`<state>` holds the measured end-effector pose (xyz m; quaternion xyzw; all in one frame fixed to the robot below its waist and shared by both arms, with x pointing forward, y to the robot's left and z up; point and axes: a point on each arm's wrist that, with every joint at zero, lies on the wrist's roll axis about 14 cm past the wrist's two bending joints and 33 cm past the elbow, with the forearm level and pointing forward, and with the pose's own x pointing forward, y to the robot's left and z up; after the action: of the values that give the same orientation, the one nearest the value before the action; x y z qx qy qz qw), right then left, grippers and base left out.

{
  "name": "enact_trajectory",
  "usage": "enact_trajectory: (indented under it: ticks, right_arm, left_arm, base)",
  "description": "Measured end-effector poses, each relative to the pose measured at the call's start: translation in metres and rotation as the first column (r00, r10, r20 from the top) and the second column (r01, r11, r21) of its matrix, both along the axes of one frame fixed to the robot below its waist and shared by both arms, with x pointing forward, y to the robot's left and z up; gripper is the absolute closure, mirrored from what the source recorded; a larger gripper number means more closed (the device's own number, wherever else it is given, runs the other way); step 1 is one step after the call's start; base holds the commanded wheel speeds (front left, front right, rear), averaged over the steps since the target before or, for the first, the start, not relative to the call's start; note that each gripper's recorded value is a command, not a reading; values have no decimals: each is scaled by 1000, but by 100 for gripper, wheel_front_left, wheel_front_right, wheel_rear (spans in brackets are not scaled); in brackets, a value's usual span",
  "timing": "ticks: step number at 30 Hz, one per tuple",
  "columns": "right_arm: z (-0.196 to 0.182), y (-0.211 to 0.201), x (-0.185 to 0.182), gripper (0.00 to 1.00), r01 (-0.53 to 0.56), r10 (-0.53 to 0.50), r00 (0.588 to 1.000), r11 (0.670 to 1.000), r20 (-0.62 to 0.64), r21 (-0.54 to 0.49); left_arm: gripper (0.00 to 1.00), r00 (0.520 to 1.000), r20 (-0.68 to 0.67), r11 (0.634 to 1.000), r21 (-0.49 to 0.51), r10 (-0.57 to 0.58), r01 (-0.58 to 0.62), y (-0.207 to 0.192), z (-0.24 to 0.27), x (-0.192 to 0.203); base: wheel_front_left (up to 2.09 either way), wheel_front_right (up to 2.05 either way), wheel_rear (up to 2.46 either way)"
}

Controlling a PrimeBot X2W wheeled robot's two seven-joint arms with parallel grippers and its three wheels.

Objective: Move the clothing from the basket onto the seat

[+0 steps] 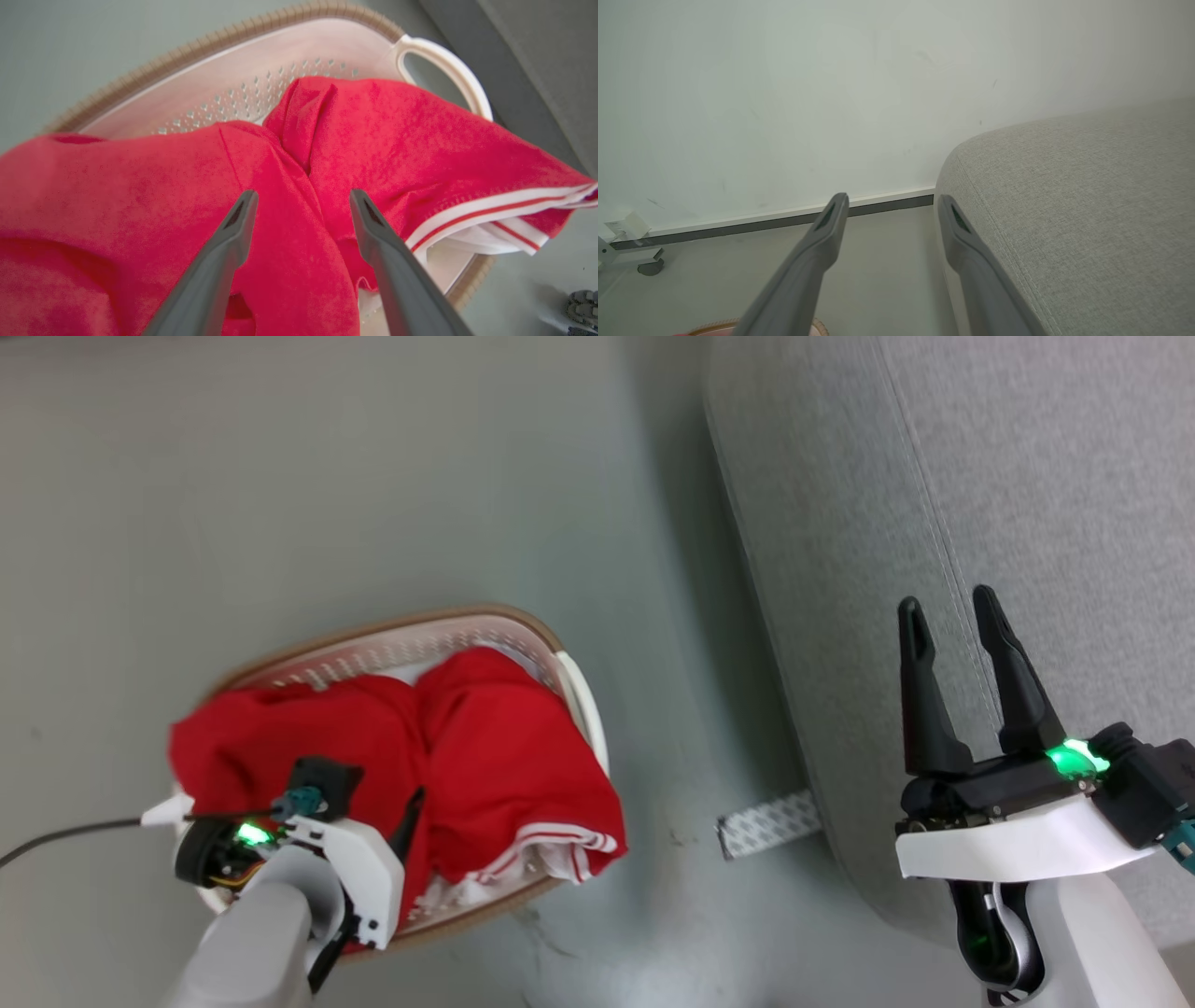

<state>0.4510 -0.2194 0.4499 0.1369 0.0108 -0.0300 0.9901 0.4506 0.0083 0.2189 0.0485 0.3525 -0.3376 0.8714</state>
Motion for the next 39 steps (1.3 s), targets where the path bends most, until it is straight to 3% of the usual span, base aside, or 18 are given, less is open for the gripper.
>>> enact_trajectory:
  ticks: [7,21,22,23,24,25,32,39]
  right_arm:
    - [-16,-9,1,0,24,-24,999,1000,-41,5]
    - [-49,-23,0,0,63,-62,990,998,-129,2]
    - [-50,-24,0,0,65,-64,989,998,-131,1]
    - [-50,-24,0,0,65,-64,989,998,-132,1]
    - [-50,-24,1,0,64,-63,989,998,-132,1]
    - [-50,-24,1,0,63,-63,989,998,-130,2]
    - [-43,-21,4,0,53,-53,993,999,-110,1]
    - [-21,-18,3,0,35,-37,998,999,-60,-41]
  left_arm:
    - [0,981,-186,996,56,-62,73,-11,-52,-23]
    - [0,922,-359,963,160,-147,216,-11,-115,-33]
    - [7,921,-362,965,156,-144,212,-12,-115,-33]
    - [51,920,-363,965,154,-145,213,-12,-116,-34]
    - [82,922,-357,966,149,-148,213,-13,-115,-33]
    - [100,924,-353,967,145,-147,210,-14,-114,-33]
    - [100,932,-335,973,130,-140,192,-16,-101,-32]
    - [100,948,-297,990,53,-112,134,-33,-62,-41]
  base:
    - [0,0,0]
    - [0,0,0]
    - [0,0,0]
    - [0,0,0]
    - [0,0,0]
    - [0,0,0]
    - [0,0,0]
    - [0,0,0]
